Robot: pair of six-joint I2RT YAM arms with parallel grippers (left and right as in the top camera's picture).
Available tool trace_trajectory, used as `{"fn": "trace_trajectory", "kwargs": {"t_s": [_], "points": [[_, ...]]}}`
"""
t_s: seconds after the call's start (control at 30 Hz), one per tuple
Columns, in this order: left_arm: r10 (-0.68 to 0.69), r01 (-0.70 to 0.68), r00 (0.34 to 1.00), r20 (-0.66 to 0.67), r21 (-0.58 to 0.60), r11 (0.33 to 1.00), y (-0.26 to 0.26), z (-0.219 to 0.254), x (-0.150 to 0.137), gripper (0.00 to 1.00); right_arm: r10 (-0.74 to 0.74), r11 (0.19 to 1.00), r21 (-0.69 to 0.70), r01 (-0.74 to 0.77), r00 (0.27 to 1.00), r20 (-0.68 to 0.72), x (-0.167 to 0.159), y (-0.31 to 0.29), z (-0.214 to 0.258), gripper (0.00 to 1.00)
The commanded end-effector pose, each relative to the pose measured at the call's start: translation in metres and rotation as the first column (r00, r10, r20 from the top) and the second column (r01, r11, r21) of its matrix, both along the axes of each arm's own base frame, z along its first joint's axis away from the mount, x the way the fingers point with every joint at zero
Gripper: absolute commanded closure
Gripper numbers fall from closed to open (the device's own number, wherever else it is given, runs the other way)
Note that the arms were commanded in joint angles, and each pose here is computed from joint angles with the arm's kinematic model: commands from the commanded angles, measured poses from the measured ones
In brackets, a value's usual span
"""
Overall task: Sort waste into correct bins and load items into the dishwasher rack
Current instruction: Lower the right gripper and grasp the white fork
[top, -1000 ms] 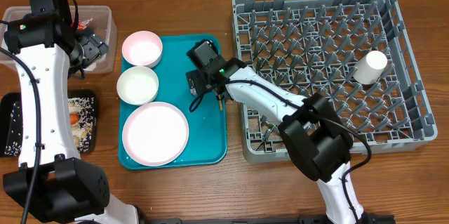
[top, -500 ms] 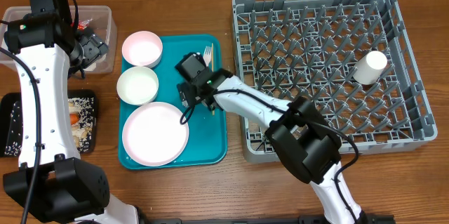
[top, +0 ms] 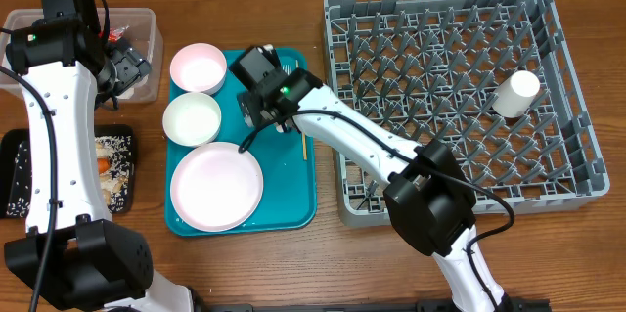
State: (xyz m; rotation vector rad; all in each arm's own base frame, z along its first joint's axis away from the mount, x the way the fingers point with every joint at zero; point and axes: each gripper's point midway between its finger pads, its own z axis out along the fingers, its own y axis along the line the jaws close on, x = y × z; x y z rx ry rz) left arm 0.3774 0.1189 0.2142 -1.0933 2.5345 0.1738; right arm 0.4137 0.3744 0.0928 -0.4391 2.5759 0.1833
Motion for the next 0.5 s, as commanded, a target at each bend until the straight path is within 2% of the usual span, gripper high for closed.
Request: {"fn": "trace_trajectory", "kwargs": {"t_s": [0.0, 0.27, 0.47], "points": [[0.018, -0.018, 1.0, 0.016, -0.007, 1.0, 0.0, 0.003, 0.002, 0.0, -0.021, 1.0, 0.014, 0.02, 0.999, 0.042, 0.007, -0.002, 0.015, 0.19], [0.018, -0.018, 1.0, 0.016, -0.007, 1.0, 0.0, 0.003, 0.002, 0.0, -0.13, 0.991, 0.03, 0.129, 0.991, 0.036, 0.029, -0.008, -0.027, 0.19], [0.018, -0.018, 1.0, 0.017, -0.007, 1.0, 0.0, 0.003, 0.002, 0.0, -0.19, 0.981, 0.047, 0.188, 0.981, 0.027, 0.046, -0.021, -0.04, 0.2]]}}
